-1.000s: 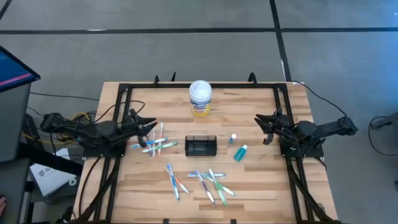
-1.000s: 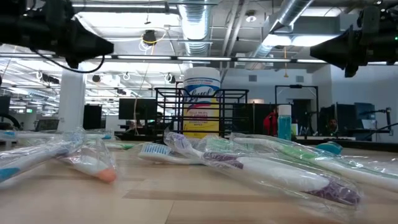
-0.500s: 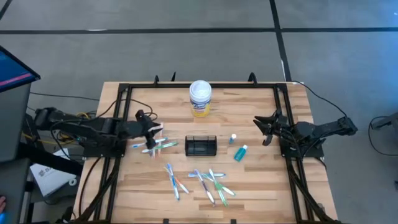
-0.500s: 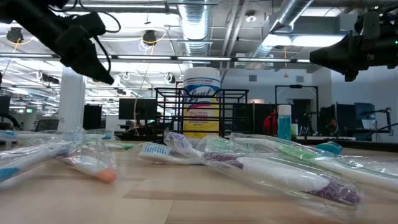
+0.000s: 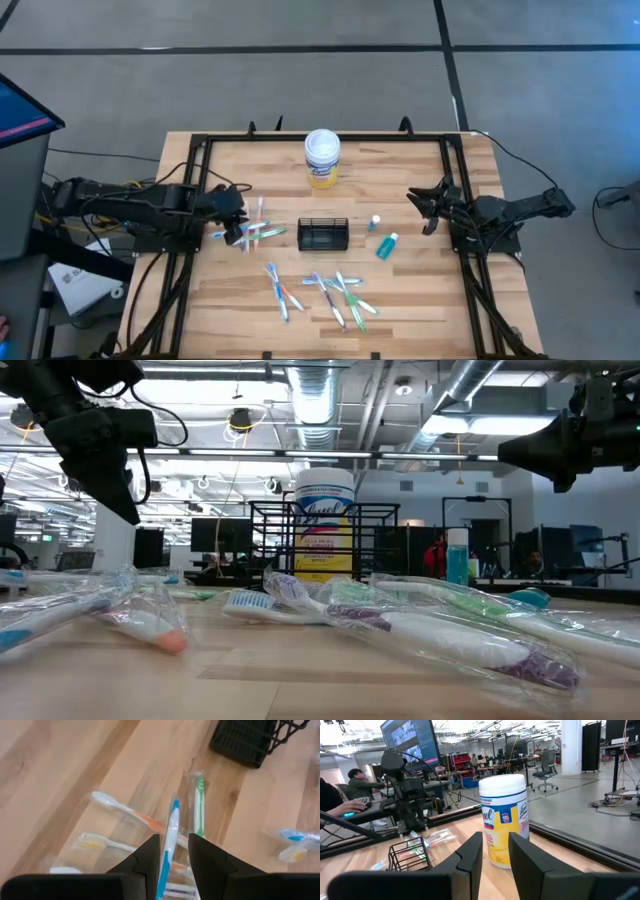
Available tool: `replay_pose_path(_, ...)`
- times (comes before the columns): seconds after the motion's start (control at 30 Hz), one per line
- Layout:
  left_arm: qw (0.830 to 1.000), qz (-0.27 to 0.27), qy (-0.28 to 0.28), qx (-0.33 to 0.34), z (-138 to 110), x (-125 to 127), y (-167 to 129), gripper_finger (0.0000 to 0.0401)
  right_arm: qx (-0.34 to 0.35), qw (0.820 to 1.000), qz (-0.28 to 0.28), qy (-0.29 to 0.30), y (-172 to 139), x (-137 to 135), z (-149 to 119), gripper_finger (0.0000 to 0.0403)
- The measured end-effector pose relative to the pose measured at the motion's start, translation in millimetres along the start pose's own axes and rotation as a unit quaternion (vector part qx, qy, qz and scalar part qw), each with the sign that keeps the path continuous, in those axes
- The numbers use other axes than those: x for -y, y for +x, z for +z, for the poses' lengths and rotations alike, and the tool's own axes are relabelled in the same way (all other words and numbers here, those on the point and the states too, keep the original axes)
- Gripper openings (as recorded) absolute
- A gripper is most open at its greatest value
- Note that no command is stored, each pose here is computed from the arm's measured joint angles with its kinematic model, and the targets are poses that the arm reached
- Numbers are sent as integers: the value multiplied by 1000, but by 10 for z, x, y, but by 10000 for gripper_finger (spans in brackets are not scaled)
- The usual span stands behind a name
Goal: Pick & Place toothbrushing station
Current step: Put the top blue toothbrush into the black mesh organizer
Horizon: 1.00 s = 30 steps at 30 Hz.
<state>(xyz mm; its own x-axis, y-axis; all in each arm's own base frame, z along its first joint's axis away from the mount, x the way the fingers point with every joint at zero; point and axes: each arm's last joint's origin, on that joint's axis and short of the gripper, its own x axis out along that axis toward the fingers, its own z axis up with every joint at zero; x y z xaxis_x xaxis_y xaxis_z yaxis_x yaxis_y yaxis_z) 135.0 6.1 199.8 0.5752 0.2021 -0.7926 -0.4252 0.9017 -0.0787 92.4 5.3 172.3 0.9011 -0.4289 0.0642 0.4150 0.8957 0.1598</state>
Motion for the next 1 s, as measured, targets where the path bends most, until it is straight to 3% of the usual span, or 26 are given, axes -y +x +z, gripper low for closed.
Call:
replay_pose_path(0.33,996,-9,-61,-57,-51,15,68,95,-2,1000,0,-2,0,0,-3,85)
replay_pose_path(0.67,992,22,-36,-121,-76,52,281,99,-4,1000,0,-8,0,1,-10,85)
replay_pose_path(1.0,991,35,-14,-132,3,90,328,156,-4,1000,-1,-8,0,1,-11,85)
